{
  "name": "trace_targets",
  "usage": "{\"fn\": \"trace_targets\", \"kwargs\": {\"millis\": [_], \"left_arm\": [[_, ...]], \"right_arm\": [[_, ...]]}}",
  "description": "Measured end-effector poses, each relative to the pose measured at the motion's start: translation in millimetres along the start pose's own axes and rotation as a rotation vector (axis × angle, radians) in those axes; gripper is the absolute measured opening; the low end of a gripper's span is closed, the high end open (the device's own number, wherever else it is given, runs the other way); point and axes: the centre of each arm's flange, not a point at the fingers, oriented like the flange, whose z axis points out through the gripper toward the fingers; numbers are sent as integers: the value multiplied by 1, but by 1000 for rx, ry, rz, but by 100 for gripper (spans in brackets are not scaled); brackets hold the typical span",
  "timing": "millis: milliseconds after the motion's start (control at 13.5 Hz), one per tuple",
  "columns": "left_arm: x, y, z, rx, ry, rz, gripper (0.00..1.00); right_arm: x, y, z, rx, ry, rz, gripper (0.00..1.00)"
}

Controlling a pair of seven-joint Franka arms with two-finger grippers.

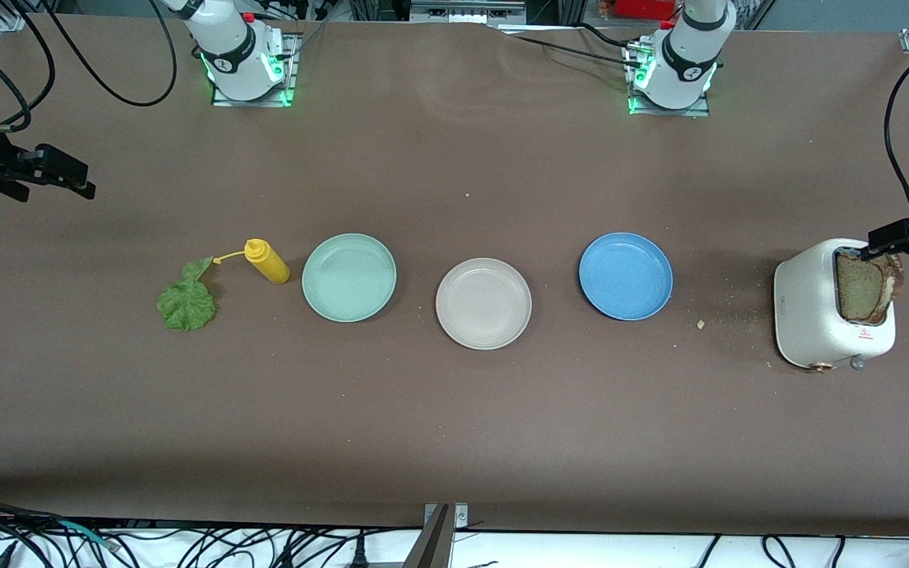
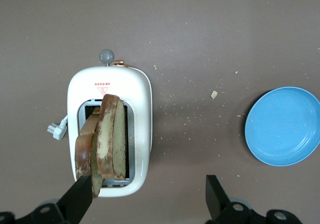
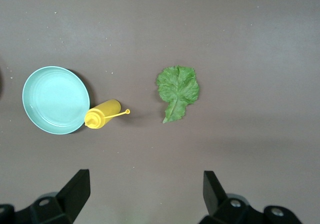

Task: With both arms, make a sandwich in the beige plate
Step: 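Lower the left gripper onto the toast slice in the white toaster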

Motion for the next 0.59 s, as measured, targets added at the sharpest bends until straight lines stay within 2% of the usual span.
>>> {"fn": "trace_targets", "kwargs": {"millis": [593], "left_arm": [[7, -33, 62, -38, -67, 59, 100]], "right_arm": [[0, 0, 0, 0, 0, 0, 100]]}}
